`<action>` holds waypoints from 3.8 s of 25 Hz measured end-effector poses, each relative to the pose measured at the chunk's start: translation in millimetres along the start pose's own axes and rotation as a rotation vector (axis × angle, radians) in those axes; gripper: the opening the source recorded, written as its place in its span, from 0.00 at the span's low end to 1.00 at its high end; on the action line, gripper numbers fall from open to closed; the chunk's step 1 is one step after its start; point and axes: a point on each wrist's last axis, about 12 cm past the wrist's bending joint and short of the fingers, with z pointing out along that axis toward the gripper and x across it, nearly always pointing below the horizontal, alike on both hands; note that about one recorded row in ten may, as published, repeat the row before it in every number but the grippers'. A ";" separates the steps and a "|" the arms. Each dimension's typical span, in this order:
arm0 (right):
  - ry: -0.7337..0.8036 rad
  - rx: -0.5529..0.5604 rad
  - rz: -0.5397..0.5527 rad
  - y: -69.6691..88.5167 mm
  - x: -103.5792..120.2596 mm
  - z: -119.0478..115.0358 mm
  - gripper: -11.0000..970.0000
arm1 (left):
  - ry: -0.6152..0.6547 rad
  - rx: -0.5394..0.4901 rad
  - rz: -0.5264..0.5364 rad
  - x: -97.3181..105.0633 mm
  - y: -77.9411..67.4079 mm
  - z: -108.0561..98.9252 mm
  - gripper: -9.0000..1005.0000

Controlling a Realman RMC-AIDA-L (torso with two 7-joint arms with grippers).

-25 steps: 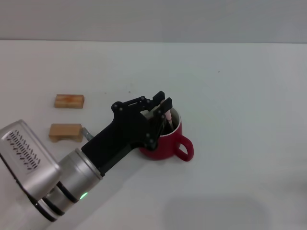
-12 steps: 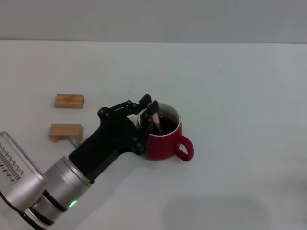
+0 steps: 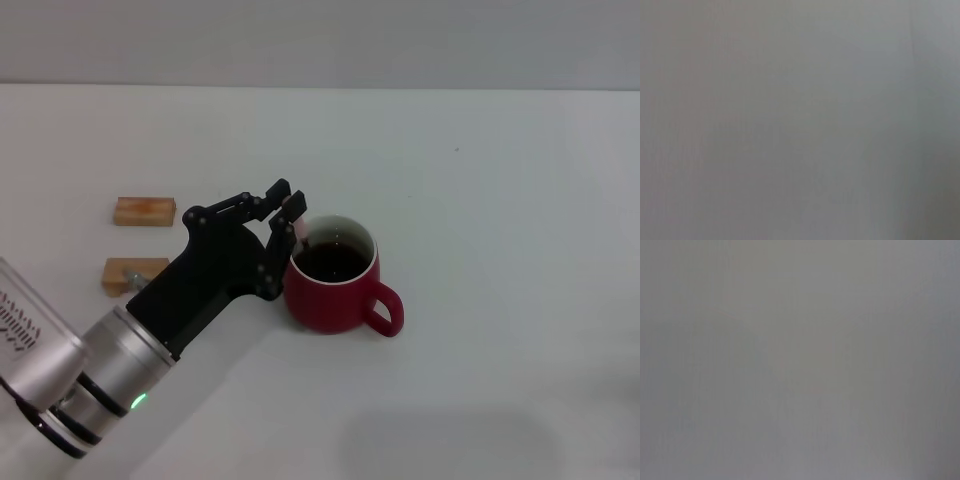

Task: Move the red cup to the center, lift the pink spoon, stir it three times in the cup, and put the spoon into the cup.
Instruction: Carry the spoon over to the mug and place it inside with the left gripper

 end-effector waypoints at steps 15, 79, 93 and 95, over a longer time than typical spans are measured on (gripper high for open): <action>-0.004 -0.001 -0.002 -0.5 -0.5 1.4 0.01 | 0.013 0.050 0.027 -1.0 3.5 22.1 0.21; -0.005 -0.017 0.007 3.8 -0.2 6.3 0.01 | 0.029 0.127 0.023 3.9 -20.9 21.7 0.26; -0.007 -0.022 0.009 5.2 -0.2 6.9 0.01 | 0.042 0.010 0.050 4.5 3.3 8.3 0.27; -0.005 -0.020 0.009 4.8 -0.1 5.9 0.01 | 0.043 0.017 0.053 4.3 4.4 12.4 0.27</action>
